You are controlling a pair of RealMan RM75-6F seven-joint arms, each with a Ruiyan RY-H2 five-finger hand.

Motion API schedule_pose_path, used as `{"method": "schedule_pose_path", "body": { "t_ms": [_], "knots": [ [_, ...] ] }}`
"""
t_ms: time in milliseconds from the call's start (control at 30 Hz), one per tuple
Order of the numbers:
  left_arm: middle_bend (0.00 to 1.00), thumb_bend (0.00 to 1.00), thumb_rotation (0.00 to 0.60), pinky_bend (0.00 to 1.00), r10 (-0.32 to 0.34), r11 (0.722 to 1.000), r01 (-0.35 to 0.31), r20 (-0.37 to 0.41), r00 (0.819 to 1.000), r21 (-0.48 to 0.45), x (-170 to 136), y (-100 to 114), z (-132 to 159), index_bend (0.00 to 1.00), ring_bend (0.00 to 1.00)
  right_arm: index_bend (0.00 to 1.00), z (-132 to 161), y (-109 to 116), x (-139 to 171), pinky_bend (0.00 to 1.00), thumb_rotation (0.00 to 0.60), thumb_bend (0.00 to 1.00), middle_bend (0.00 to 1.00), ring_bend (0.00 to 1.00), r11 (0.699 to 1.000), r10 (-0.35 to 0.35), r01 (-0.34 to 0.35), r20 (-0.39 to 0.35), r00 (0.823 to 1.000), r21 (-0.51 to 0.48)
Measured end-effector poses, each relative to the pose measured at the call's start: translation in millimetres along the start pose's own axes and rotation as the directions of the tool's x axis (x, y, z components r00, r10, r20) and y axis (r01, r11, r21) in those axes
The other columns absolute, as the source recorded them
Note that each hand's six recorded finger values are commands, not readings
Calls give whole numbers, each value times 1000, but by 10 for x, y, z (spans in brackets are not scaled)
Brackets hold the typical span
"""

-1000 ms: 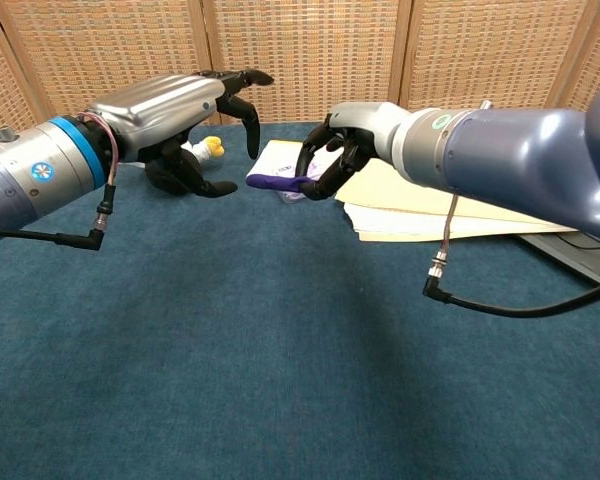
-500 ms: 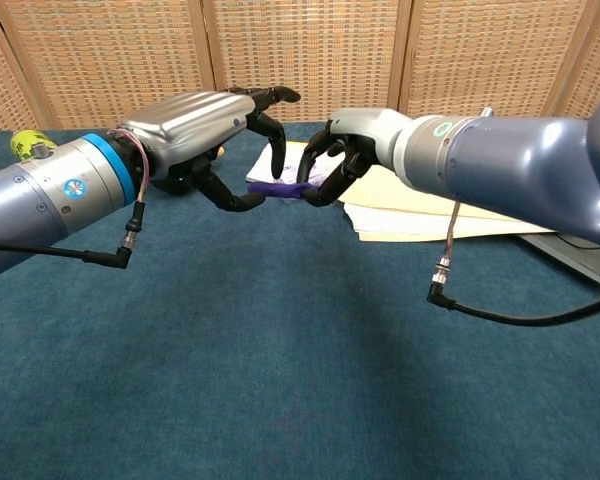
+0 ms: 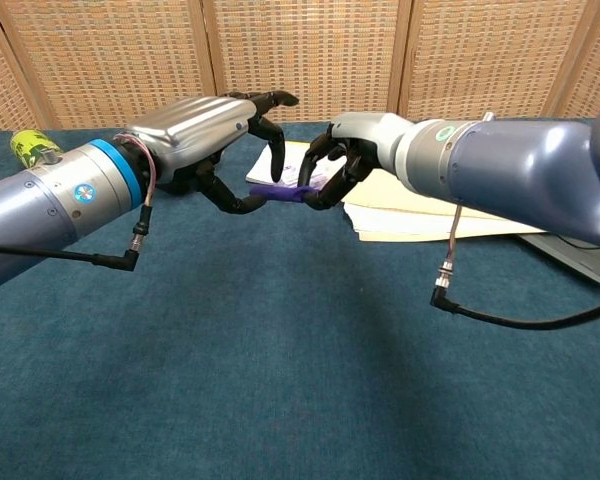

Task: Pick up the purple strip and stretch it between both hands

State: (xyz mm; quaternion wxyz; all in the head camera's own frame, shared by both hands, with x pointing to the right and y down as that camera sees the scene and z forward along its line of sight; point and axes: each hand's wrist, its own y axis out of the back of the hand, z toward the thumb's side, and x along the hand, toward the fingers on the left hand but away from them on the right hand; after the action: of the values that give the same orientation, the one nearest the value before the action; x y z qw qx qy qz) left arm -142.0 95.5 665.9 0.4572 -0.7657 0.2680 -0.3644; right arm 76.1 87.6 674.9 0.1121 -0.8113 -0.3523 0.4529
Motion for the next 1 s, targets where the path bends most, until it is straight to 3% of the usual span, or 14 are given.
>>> {"method": "schedule_pose_path", "body": {
  "t_ms": [567, 1000],
  "knots": [
    [0, 425, 600, 0, -12, 1000, 12, -8, 1000, -12, 27, -68, 38, 528, 0, 648, -46, -13, 15, 0, 600, 599, 84, 0, 1000, 10, -10, 2, 1000, -7],
    [0, 440, 600, 0, -10, 1000, 9, -17, 1000, -16, 40, -78, 26, 611, 0, 648, -68, -39, 21, 0, 600, 599, 84, 0, 1000, 21, -21, 0, 1000, -12]
  ]
}}
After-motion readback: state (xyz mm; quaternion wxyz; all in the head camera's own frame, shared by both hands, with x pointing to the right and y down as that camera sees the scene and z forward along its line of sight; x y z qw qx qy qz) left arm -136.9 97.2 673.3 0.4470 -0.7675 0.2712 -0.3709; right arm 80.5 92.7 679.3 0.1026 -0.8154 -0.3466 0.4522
